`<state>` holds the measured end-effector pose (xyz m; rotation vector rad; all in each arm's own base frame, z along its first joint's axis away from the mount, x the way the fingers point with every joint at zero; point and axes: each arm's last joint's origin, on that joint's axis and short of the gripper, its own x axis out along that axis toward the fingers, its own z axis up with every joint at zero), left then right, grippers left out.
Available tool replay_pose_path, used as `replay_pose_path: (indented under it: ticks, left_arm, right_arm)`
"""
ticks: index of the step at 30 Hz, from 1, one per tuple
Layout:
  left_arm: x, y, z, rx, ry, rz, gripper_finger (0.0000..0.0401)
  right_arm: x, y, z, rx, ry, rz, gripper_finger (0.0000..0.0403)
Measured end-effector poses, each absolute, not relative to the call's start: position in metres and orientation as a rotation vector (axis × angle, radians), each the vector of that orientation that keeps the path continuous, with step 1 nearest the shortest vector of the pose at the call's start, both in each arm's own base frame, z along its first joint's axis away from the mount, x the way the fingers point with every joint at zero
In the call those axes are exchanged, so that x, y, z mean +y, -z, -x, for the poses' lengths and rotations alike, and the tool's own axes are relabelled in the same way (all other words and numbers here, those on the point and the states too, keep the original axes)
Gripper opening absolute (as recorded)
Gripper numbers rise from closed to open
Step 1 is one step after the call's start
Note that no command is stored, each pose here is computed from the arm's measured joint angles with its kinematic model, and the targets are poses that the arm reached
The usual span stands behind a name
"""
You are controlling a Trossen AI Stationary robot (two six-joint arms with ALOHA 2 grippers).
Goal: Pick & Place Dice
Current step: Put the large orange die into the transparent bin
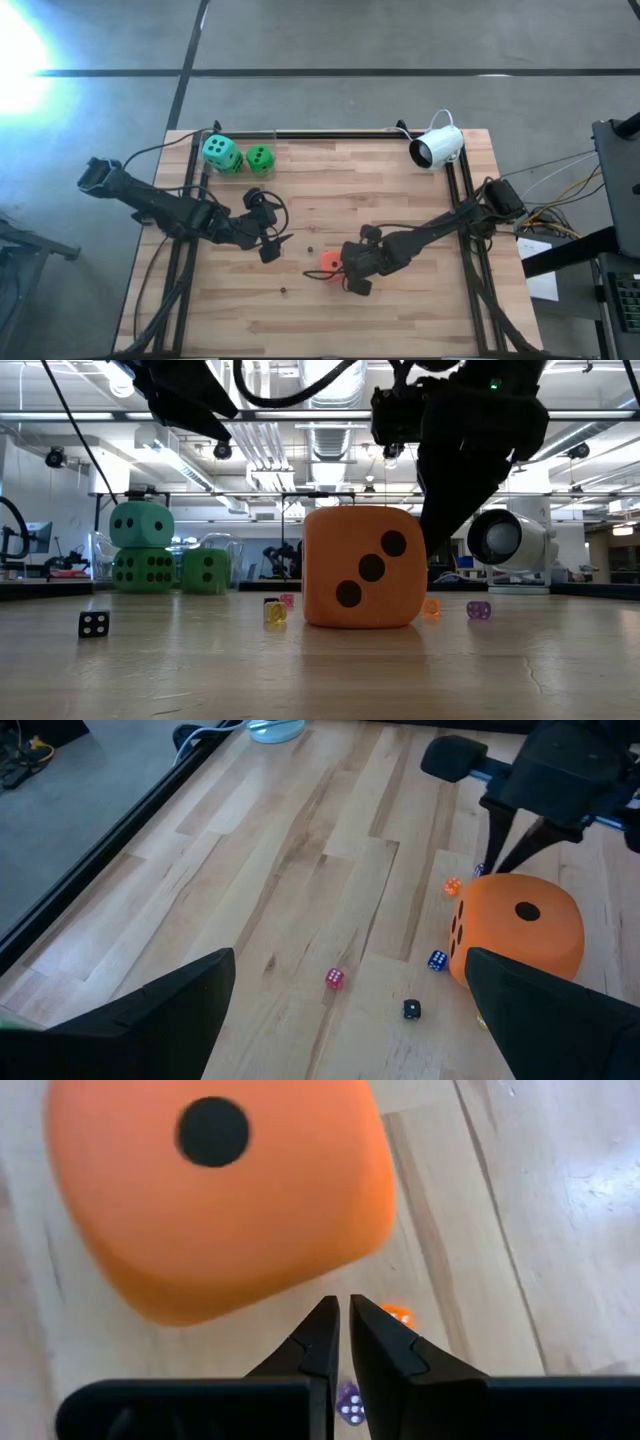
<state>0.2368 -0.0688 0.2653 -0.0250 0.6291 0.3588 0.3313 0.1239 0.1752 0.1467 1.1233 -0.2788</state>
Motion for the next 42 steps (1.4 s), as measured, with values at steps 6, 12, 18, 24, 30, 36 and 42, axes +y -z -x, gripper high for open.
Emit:
replay_pose_path:
  ticks: [6, 12, 18, 24, 30, 36, 42]
  left_arm:
    - [-0.069, -0.265, -0.237, 0.63, -0.359, 0.024, 0.0399]
    - [-0.069, -0.265, -0.237, 0.631, -0.359, 0.024, 0.0399]
    - [-0.069, -0.265, -0.237, 0.631, -0.358, 0.024, 0.0399]
    - [-0.069, -0.265, -0.237, 0.631, -0.358, 0.024, 0.0399]
    - [-0.069, -0.265, -0.236, 0.632, -0.359, 0.024, 0.0399]
    - [-0.069, -0.265, -0.236, 0.633, -0.359, 0.024, 0.0399]
    - [-0.069, -0.265, -0.236, 0.633, -0.359, 0.024, 0.0399]
  right_arm:
    - [0.137, -0.201, -0.325, 1.078, 0.217, -0.14, 0.0027]
    - [0.168, -0.219, -0.325, 1.016, 0.065, -0.053, 0.0027]
    - [0.184, -0.213, -0.334, 0.977, -0.036, -0.041, 0.0027]
    - [0.184, -0.192, -0.35, 1.007, -0.059, -0.04, 0.0027]
    - [0.171, -0.171, -0.363, 1.035, -0.019, -0.023, 0.0027]
    - [0.151, -0.157, -0.376, 1.066, 0.034, -0.008, 0.0027]
    - [0.128, -0.161, -0.385, 1.035, 0.12, 0.041, 0.0027]
